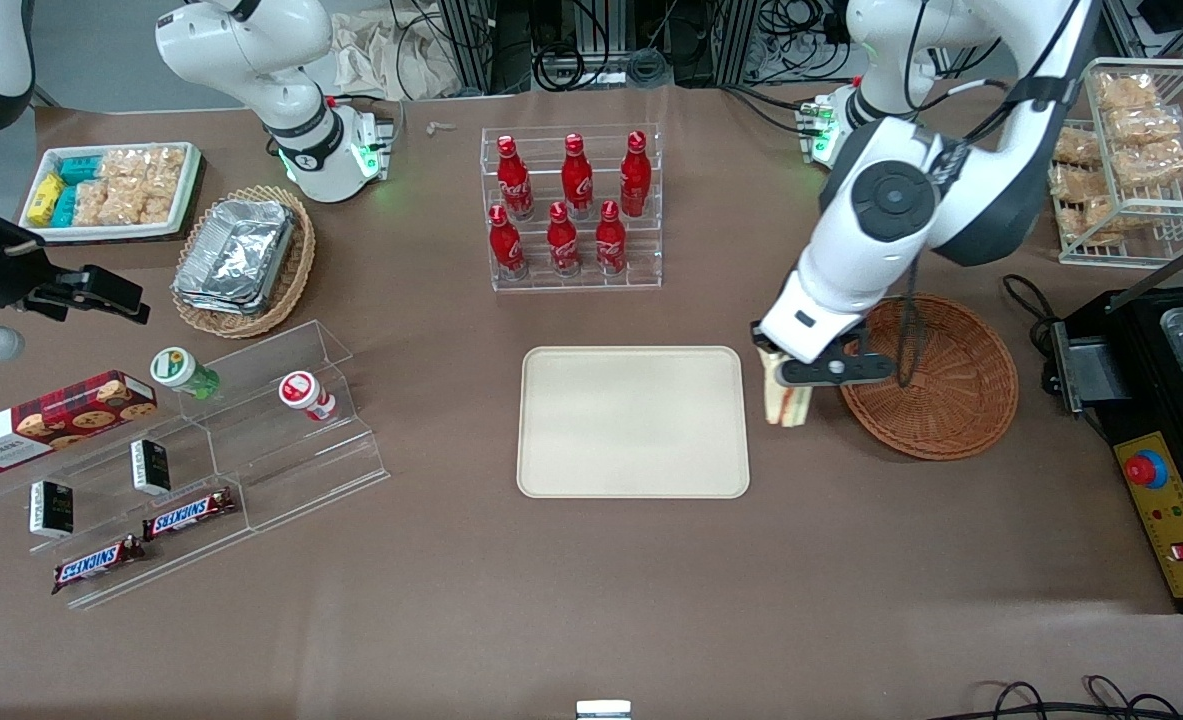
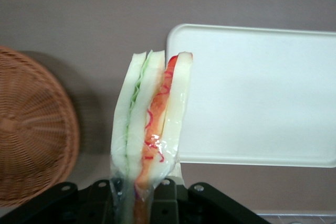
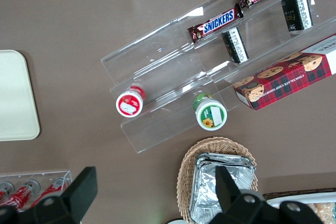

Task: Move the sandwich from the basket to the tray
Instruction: 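Lift the sandwich out of the basket toward the cream tray, then lower the held sandwich onto the cream tray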

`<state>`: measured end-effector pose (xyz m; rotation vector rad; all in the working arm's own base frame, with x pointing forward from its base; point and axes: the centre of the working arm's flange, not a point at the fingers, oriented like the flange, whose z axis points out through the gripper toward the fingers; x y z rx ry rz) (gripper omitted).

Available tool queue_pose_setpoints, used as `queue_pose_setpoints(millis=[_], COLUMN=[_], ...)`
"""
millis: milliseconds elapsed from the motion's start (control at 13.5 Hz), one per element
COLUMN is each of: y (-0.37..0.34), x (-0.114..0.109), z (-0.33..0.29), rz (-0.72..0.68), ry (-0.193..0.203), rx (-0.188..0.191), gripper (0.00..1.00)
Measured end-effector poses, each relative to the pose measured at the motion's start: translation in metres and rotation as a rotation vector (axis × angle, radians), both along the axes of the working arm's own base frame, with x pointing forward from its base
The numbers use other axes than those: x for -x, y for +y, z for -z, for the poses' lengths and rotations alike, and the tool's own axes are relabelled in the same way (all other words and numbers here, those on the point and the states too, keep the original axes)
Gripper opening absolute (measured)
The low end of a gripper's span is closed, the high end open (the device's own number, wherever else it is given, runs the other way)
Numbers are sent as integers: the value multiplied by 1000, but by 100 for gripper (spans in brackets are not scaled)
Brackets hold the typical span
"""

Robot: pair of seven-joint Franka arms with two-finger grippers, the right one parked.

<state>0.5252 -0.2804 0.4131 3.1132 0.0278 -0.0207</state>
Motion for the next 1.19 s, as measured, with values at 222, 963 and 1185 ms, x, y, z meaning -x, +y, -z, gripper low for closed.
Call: queue_pose_setpoints(millis=[222,963,1185], y=[-25,-58,-60], x=[3,1,-11], z=[31,169,185], rz=[49,111,93], ry=[18,58,52], rx=[20,-49,-57], gripper=[20,20,20])
